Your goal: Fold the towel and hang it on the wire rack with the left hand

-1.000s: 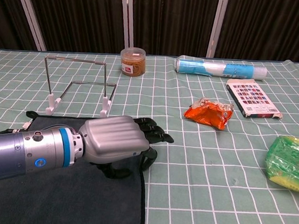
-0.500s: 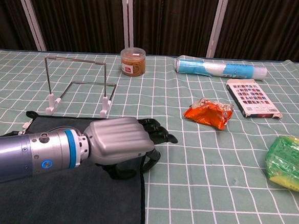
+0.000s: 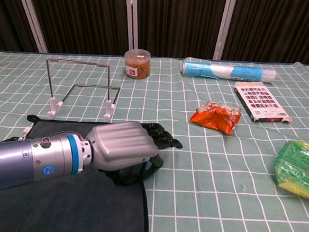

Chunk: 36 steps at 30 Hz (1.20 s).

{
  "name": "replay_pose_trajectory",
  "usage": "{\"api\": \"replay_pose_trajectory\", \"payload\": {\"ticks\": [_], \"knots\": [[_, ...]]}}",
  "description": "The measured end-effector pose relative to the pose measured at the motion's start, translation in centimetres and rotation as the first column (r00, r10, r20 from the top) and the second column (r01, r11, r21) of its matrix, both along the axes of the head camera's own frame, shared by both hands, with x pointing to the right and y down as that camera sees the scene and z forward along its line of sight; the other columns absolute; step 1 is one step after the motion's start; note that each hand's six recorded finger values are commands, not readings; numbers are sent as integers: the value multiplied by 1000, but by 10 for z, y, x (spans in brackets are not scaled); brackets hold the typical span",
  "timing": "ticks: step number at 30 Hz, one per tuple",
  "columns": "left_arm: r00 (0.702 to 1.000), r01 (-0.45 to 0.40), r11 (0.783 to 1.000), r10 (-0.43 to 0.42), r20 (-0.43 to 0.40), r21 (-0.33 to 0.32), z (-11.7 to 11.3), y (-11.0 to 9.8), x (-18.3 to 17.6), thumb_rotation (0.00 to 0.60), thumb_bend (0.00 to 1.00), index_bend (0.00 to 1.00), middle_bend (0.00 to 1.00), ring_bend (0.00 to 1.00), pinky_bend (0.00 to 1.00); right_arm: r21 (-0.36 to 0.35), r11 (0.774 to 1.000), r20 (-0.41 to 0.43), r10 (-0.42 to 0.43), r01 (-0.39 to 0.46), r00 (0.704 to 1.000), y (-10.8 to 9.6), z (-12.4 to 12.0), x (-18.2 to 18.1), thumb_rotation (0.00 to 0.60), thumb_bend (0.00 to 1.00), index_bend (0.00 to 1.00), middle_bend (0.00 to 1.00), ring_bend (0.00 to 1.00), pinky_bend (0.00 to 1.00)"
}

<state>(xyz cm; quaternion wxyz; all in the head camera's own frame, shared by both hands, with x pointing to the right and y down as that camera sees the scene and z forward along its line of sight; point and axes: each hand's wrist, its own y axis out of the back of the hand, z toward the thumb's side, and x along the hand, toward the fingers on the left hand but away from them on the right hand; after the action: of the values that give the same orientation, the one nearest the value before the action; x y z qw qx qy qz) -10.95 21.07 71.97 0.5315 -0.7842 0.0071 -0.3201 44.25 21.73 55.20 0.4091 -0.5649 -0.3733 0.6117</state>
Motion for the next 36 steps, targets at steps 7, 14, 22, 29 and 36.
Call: {"api": "replay_pose_trajectory", "payload": {"ticks": [7,14,22,29,36], "knots": [[1000,11,1000,-11,-2,3,-6,-3,-11,600,626,619,0,0,0,-3,1000,1,-3,3,1000,0,0,-1,600,0,0,0,0,0],[999,35,999,-35,-6,9,-17,-8,-35,600,633,619,0,0,0,-4,1000,1,-8,8,1000,1,0,-2,600,0,0,0,0,0],[998,52,999,-52,23,15,-26,-7,-85,600,634,622,0,0,0,-6,1000,2,-16,16,1000,2,0,-6,600,0,0,0,0,0],[996,59,998,-60,61,15,-27,0,-122,600,641,623,0,0,0,-12,1000,6,-27,27,1000,4,1,-11,600,0,0,0,0,0],[993,69,997,-71,91,18,-29,4,-157,600,652,623,0,0,0,-7,999,11,-31,31,999,4,0,-12,600,0,0,0,0,0]]}}
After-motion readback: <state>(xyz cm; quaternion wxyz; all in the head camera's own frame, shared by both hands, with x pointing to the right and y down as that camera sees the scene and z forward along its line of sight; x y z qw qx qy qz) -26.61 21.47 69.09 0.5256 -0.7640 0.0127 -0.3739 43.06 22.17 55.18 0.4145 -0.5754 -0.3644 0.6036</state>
